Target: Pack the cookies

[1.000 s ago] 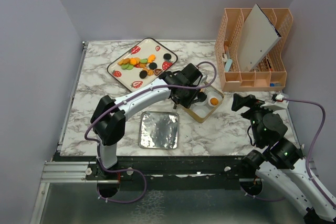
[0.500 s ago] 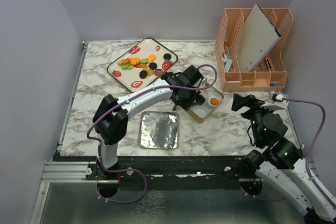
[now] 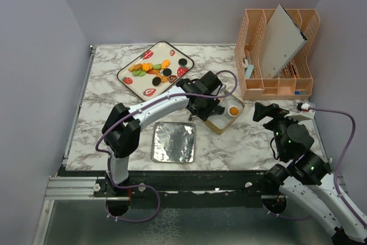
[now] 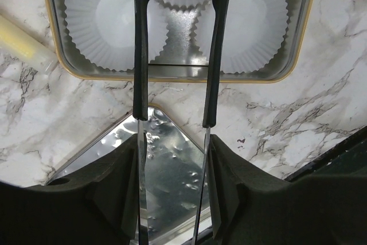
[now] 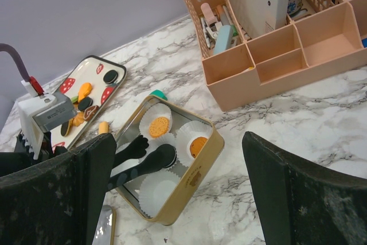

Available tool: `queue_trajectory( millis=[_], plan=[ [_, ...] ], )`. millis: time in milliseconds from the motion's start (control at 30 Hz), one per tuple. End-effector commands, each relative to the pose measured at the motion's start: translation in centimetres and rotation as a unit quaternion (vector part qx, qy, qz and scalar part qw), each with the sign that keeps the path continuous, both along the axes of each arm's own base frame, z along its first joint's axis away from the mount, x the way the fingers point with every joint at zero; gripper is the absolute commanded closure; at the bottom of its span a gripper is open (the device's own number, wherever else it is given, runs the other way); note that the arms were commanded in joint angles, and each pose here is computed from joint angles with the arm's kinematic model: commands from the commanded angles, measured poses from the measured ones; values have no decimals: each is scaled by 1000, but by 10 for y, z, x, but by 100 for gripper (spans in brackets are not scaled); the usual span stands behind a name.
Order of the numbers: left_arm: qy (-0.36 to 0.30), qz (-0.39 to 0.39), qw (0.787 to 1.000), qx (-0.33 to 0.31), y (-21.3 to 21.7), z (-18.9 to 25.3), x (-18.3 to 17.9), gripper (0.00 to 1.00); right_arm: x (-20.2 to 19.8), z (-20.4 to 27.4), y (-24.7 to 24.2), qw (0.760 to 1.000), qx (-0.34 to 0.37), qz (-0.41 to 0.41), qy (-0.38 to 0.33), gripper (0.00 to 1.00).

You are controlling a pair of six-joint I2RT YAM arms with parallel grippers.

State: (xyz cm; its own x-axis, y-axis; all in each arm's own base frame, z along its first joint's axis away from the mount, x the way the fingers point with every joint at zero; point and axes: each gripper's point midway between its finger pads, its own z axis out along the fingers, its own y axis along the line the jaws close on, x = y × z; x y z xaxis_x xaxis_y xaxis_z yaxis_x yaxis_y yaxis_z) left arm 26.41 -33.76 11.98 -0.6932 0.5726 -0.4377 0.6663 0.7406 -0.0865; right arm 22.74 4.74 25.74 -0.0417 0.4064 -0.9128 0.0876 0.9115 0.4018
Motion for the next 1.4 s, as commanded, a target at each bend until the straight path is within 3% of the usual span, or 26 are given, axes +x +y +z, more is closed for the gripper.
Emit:
queue_trajectory(
  millis=[0, 433, 1000, 1367],
  plan=[
    [-27, 5, 1000, -9, -6, 16, 9, 51, -1, 5, -4, 1000, 3, -6, -6, 0],
    [-83, 45, 995, -25, 18, 57, 26, 55, -2, 6, -4, 1000, 4, -6, -6, 0],
    [-93, 223, 970, -33, 177, 69, 87, 55, -2, 7, -4, 1000, 4, -4, -7, 0],
    [-54, 279, 958, -49, 229, 32, 110, 52, -1, 7, -1, 1000, 1, 0, -6, 0]
  ],
)
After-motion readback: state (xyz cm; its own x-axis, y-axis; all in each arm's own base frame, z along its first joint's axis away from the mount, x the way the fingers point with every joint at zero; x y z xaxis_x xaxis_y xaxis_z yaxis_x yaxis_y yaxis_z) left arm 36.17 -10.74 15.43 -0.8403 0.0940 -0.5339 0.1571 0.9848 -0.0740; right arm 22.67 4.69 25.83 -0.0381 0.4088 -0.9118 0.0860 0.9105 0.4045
